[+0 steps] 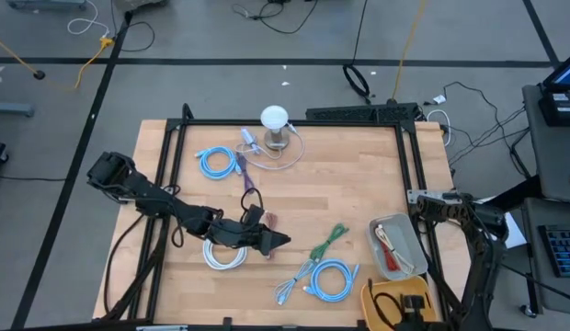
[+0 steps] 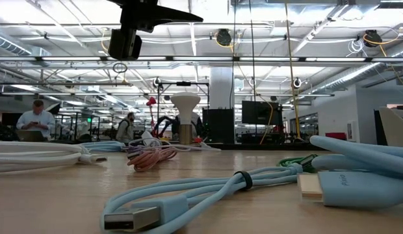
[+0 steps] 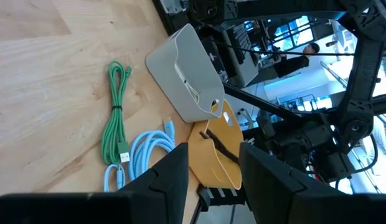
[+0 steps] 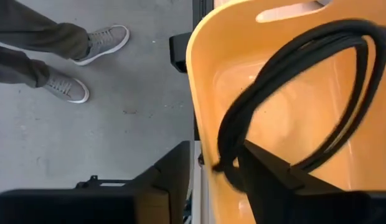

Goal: Pick & Place USB Port
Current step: Put the black HDMI cable into the yellow bin, then put the bottom blue HDMI cable into the yellow bin

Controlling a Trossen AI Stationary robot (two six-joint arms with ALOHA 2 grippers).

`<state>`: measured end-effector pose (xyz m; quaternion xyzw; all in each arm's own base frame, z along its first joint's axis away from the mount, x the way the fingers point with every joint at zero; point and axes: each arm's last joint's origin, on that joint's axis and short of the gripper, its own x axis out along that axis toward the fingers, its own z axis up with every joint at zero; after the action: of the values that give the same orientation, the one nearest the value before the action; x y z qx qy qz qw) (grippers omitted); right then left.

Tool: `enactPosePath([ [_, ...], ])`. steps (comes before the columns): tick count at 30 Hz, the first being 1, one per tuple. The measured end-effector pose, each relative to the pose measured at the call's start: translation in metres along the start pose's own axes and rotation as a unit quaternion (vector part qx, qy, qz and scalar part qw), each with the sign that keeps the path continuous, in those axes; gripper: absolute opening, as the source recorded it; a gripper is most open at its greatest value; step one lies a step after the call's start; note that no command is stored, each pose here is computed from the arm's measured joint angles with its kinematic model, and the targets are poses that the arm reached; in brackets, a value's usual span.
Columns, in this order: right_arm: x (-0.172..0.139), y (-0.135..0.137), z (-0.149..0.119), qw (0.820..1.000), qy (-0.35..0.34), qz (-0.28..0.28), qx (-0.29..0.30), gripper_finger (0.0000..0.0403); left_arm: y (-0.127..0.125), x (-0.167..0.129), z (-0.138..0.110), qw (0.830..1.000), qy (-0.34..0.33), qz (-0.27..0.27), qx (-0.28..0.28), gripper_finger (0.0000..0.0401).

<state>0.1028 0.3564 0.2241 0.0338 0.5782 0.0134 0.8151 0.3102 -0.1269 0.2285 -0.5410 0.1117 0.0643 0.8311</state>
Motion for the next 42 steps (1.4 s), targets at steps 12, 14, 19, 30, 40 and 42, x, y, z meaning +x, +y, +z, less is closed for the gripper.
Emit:
enactPosePath([
  [12,-0.013,-0.016,0.004,0.999,0.029,-0.031,0.001,0.0114,-0.001,-0.001,-0.002,1.000,0.003,-0.001,-0.002,0.0145],
  [14,-0.021,-0.024,0.007,0.998,0.016,-0.051,0.014,0.0107,-0.001,-0.001,-0.002,1.000,0.003,-0.001,-0.003,0.0145],
  [19,-0.049,-0.050,0.019,0.995,-0.038,-0.085,0.039,0.0088,0.000,0.000,0.001,1.000,-0.001,0.000,-0.007,0.0145],
  [30,-0.097,-0.094,0.078,0.968,-0.228,-0.041,0.097,0.0068,-0.002,0.001,-0.001,0.998,0.056,-0.022,0.017,0.0145],
  [40,-0.088,-0.114,0.127,0.960,-0.261,-0.054,0.080,0.0066,-0.084,-0.005,0.012,0.972,0.110,-0.006,0.207,0.0145],
  [42,-0.081,-0.118,0.132,0.960,-0.259,-0.063,0.080,0.0066,-0.104,-0.008,0.018,0.965,0.111,0.016,0.237,0.0145],
])
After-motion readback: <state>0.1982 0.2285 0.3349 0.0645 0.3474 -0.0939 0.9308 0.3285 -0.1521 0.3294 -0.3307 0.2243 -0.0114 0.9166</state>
